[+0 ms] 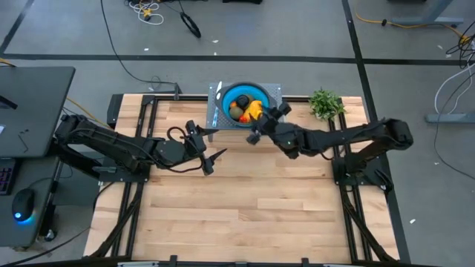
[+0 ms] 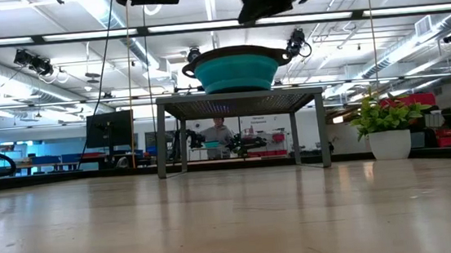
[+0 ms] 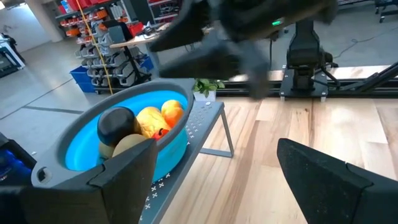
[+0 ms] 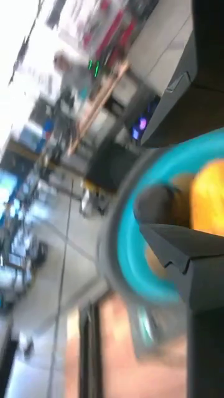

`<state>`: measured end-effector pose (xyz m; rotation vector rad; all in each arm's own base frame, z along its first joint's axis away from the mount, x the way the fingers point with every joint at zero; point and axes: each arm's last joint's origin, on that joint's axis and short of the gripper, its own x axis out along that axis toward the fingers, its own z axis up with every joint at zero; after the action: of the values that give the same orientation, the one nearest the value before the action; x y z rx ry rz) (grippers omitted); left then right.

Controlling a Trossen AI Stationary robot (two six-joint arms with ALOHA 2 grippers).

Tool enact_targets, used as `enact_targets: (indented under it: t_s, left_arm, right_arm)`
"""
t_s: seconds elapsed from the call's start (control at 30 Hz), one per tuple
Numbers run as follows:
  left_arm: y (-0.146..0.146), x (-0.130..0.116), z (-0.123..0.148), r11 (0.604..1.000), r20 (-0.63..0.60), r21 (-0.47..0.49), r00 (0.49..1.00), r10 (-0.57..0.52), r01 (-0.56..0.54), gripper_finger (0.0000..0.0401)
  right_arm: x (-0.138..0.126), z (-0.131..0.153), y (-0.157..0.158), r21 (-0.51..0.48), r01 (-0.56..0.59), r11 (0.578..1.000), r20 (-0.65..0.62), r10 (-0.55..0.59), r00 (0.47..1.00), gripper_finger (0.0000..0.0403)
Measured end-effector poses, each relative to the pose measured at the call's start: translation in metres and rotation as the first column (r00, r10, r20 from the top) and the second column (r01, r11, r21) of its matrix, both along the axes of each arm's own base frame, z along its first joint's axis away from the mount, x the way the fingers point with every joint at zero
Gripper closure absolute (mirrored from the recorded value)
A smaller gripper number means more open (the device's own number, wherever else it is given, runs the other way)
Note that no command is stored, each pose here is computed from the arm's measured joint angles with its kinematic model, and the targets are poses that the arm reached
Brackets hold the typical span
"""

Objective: Pick & Place Fruit
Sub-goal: Return to Home Position

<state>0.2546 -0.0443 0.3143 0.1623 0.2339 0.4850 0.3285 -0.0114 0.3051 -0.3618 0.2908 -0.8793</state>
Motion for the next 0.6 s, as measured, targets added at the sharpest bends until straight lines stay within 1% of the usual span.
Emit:
enact_targets:
  t_s: [0.07,0.1,0.17,0.2,0.23,0.3,0.33,0.37,0.4,0.43,0.5,0.6]
  left_arm:
    - [0.0,0.0,0.0,1.0,-0.004,0.006,1.0,-0.001,0.001,0.0061]
    - [0.0,0.0,0.0,1.0,-0.004,0.007,1.0,-0.001,0.001,0.0061]
    - [0.0,0.0,0.0,1.0,-0.004,0.007,1.0,-0.002,0.002,0.0061]
    - [0.0,0.0,0.0,1.0,-0.002,0.006,1.0,-0.001,0.001,0.0061]
    - [0.0,0.0,0.0,1.0,-0.002,0.006,1.0,-0.001,0.001,0.0061]
    - [0.0,0.0,0.0,1.0,0.0,0.006,1.0,-0.001,0.001,0.0061]
    - [0.0,0.0,0.001,1.0,0.005,0.005,1.0,-0.001,0.001,0.0061]
    - [0.0,0.0,0.001,1.0,0.007,0.004,1.0,-0.001,0.001,0.0061]
    - [0.0,0.0,0.001,1.0,0.008,0.003,1.0,-0.001,0.001,0.0061]
    - [0.0,0.0,0.001,1.0,0.009,0.003,1.0,-0.001,0.001,0.0061]
    - [0.0,0.0,0.002,1.0,0.019,0.0,1.0,-0.001,0.001,0.0061]
    - [0.0,0.001,0.004,1.0,0.038,-0.006,0.999,-0.004,0.005,0.0061]
  right_arm:
    - [-0.006,0.0,0.013,0.034,-0.07,0.997,-0.034,0.071,0.997,0.0181]
    - [-0.009,-0.002,0.02,0.068,-0.11,0.992,-0.041,0.113,0.993,0.0181]
    - [-0.016,-0.003,0.034,0.154,-0.206,0.966,-0.046,0.216,0.975,0.0181]
    - [-0.018,-0.004,0.04,0.205,-0.274,0.94,-0.044,0.289,0.956,0.0181]
    - [-0.02,-0.004,0.046,0.255,-0.352,0.901,-0.04,0.373,0.927,0.0181]
    - [-0.024,-0.007,0.058,0.352,-0.485,0.8,-0.038,0.53,0.847,0.0181]
    - [-0.025,-0.009,0.063,0.386,-0.528,0.756,-0.034,0.584,0.811,0.0181]
    - [-0.026,-0.01,0.068,0.408,-0.559,0.722,-0.03,0.623,0.782,0.0181]
    - [-0.027,-0.01,0.072,0.421,-0.58,0.697,-0.031,0.65,0.759,0.0181]
    - [-0.028,-0.011,0.075,0.43,-0.588,0.685,-0.038,0.664,0.747,0.0181]
    - [-0.03,-0.013,0.079,0.441,-0.586,0.68,-0.062,0.674,0.736,0.0181]
    - [-0.032,-0.015,0.082,0.436,-0.576,0.692,-0.085,0.669,0.739,0.0181]
